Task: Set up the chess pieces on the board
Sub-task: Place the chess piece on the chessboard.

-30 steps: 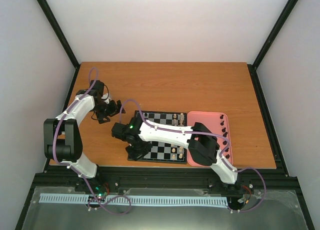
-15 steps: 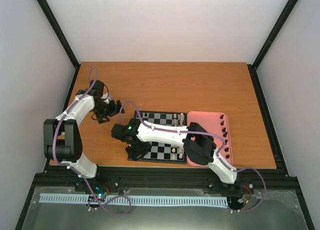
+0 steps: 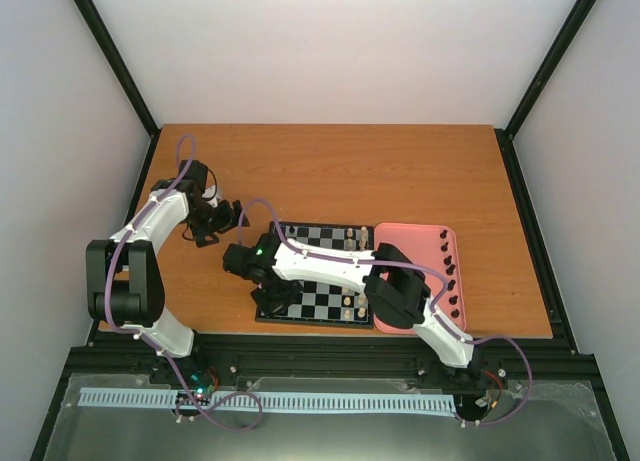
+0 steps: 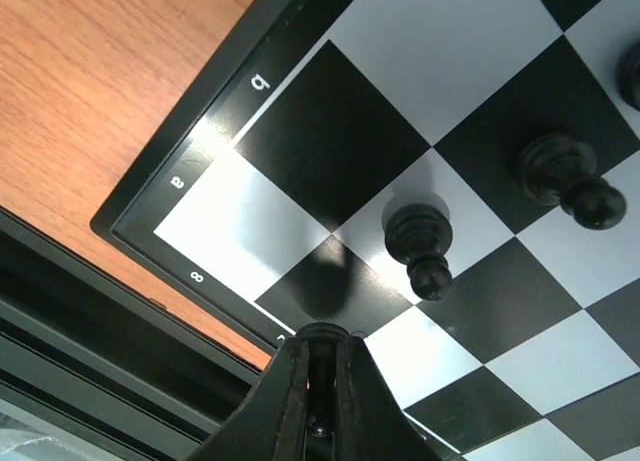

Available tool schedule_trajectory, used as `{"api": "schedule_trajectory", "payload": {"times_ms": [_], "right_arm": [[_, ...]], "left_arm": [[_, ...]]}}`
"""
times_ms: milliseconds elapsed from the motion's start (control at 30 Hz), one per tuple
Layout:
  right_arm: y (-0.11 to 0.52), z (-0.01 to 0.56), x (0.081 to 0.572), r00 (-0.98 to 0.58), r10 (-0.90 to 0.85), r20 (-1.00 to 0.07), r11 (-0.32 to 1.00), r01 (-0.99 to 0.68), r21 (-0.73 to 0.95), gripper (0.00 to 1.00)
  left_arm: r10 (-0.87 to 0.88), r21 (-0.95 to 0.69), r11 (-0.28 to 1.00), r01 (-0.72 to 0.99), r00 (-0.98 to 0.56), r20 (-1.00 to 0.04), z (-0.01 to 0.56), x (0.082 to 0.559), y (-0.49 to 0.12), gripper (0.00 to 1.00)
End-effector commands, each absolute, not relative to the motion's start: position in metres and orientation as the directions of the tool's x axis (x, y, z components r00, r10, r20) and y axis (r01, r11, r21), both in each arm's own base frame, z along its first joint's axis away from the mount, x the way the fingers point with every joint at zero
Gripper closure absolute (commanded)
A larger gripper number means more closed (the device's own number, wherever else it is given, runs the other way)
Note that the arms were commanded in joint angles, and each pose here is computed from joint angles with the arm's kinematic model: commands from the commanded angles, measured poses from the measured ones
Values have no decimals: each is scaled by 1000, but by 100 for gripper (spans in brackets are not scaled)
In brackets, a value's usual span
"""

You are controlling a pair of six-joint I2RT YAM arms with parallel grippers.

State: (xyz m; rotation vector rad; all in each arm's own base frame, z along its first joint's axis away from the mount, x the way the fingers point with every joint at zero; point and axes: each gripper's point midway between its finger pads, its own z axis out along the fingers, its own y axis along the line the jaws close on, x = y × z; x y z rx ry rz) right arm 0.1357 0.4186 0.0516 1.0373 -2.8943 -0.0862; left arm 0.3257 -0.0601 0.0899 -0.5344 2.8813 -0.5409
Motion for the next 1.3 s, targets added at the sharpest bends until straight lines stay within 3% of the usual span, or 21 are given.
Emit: {"api": "schedule_trajectory", "payload": {"times_ms": [0,433,1067,1267], "right_arm": [[421,49,141,-763,-645,45,764,-642,62,97],[418,46,145,-763,-644,57,765,-643,45,97],[427,74,142,-750,-661,-19,743,-658,122,63],[422,116,141,-761,-645,-71,748,-647,145,59]], "left_arm": [[-381,-390,867,-310,-917,-118,99,331,-61,0],[-380,-397,865,-308,-918,-115,99,332,-62,0],[-380,-396,865,-309,-918,-115,99,330,-62,0],[-379,-395,866,-307,-918,-116,100,330,-62,0]]}}
